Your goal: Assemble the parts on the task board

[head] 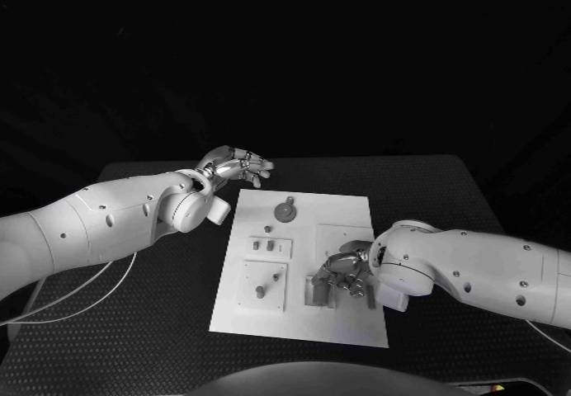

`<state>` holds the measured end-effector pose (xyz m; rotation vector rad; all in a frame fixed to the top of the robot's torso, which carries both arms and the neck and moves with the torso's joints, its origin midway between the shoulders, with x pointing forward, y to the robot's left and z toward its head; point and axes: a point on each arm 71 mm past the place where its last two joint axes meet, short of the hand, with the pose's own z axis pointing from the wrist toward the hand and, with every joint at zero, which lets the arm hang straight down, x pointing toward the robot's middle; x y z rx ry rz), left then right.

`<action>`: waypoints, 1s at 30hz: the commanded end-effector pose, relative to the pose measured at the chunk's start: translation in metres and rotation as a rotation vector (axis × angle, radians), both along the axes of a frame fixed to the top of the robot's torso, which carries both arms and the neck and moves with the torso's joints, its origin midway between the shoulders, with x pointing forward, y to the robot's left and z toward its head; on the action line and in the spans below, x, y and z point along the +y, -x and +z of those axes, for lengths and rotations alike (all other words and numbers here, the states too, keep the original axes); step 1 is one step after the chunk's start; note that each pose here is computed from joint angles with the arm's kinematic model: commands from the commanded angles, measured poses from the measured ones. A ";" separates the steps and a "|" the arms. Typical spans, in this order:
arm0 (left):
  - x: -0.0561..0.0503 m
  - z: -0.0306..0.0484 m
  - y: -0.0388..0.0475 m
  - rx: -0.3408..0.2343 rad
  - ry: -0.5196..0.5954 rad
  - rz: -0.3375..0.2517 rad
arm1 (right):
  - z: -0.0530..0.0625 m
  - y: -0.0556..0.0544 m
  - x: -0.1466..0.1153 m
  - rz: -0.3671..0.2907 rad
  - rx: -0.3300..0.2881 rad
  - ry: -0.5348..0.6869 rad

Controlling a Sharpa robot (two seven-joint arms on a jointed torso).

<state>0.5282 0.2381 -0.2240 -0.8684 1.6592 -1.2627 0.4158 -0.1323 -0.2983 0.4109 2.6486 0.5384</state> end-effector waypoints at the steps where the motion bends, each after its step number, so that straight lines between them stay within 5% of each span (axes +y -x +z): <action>1: -0.003 0.0013 0.0004 -0.002 0.012 -0.014 | -0.001 -0.001 0.001 0.016 -0.014 0.012; 12: -0.002 0.0013 0.0007 -0.001 0.011 -0.012 | -0.012 0.003 0.002 0.013 -0.009 0.022; 30: -0.001 0.0011 0.0003 -0.001 0.010 -0.012 | -0.012 0.001 -0.003 -0.004 -0.041 0.030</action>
